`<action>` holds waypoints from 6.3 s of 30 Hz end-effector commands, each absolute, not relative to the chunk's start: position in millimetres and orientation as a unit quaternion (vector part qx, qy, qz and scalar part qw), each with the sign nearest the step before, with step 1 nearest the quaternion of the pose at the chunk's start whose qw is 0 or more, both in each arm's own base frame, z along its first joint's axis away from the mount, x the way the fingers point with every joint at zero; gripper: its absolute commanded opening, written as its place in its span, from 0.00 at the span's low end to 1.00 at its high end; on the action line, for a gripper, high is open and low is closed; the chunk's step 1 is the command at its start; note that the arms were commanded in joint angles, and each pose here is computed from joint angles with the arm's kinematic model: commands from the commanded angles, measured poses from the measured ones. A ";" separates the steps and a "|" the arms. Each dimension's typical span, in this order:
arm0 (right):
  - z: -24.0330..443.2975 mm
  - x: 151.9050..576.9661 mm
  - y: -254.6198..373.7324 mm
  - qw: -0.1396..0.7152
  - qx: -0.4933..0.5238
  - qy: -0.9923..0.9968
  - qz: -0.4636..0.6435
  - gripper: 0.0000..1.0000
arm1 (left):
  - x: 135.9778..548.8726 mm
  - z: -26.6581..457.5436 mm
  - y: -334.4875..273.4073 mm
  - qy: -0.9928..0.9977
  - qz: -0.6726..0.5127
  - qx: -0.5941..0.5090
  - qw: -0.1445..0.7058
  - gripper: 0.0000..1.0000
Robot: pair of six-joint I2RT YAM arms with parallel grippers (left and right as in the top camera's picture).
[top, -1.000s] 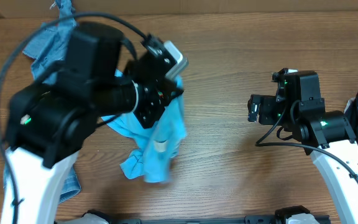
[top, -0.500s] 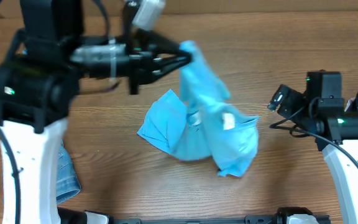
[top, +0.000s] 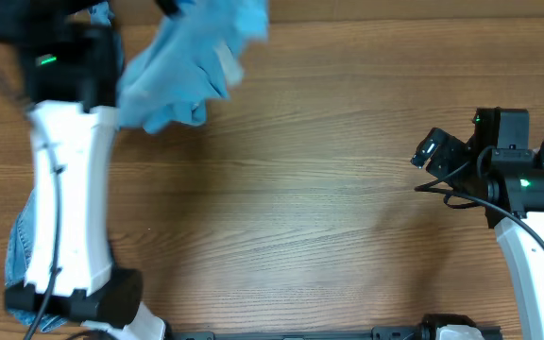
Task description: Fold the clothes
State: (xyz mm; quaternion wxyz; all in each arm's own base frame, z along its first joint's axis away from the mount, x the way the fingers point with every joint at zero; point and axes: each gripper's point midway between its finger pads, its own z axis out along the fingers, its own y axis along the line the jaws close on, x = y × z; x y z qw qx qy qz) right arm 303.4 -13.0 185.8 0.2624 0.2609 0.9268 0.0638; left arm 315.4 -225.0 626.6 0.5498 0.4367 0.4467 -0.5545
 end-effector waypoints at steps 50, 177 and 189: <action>59.2 246.5 142.2 -0.048 0.216 0.933 0.283 0.73 | 456.9 252.6 -38.7 0.962 -0.121 -0.017 0.246 0.04; 105.9 342.8 -133.0 -0.031 0.340 0.940 -0.007 0.04 | 336.2 163.8 -31.6 0.998 -0.037 -0.041 -0.021 0.04; 111.7 421.5 -146.8 0.128 0.334 0.934 -0.008 0.04 | 435.2 158.6 17.0 0.973 0.058 -0.153 0.163 0.04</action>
